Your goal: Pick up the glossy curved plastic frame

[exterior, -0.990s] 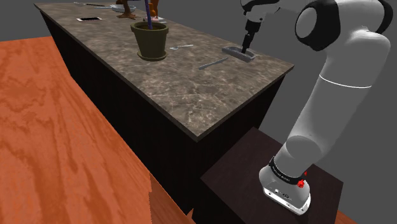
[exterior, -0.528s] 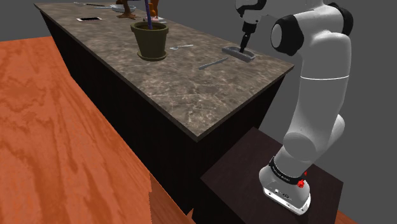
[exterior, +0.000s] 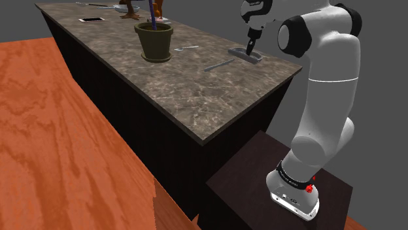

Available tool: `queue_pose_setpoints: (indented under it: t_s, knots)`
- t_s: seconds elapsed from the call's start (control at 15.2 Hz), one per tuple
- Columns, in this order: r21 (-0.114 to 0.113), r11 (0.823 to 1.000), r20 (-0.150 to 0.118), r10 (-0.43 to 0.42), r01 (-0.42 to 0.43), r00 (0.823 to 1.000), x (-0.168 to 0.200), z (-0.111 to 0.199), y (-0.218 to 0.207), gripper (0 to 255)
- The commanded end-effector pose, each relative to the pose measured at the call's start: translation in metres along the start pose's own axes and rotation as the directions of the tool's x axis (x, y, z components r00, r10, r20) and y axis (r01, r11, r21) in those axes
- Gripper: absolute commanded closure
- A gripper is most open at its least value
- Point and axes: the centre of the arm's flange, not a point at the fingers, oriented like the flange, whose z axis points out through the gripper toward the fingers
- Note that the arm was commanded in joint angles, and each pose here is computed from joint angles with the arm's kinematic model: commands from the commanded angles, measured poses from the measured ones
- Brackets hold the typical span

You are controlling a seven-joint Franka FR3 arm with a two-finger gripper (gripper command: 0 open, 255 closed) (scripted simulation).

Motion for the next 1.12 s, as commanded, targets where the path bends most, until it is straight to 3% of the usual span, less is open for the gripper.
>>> queue_pose_setpoints:
  t_s: [0.0,0.53,1.06]
  knots:
    - [0.000,1.000,0.000,0.000,0.000,1.000,0.000,0.001,0.000,255]
    - [0.000,1.000,0.000,0.000,0.000,1.000,0.000,0.000,0.000,255]
    - [0.000,1.000,0.000,0.000,0.000,1.000,0.001,-0.042,0.003,255]
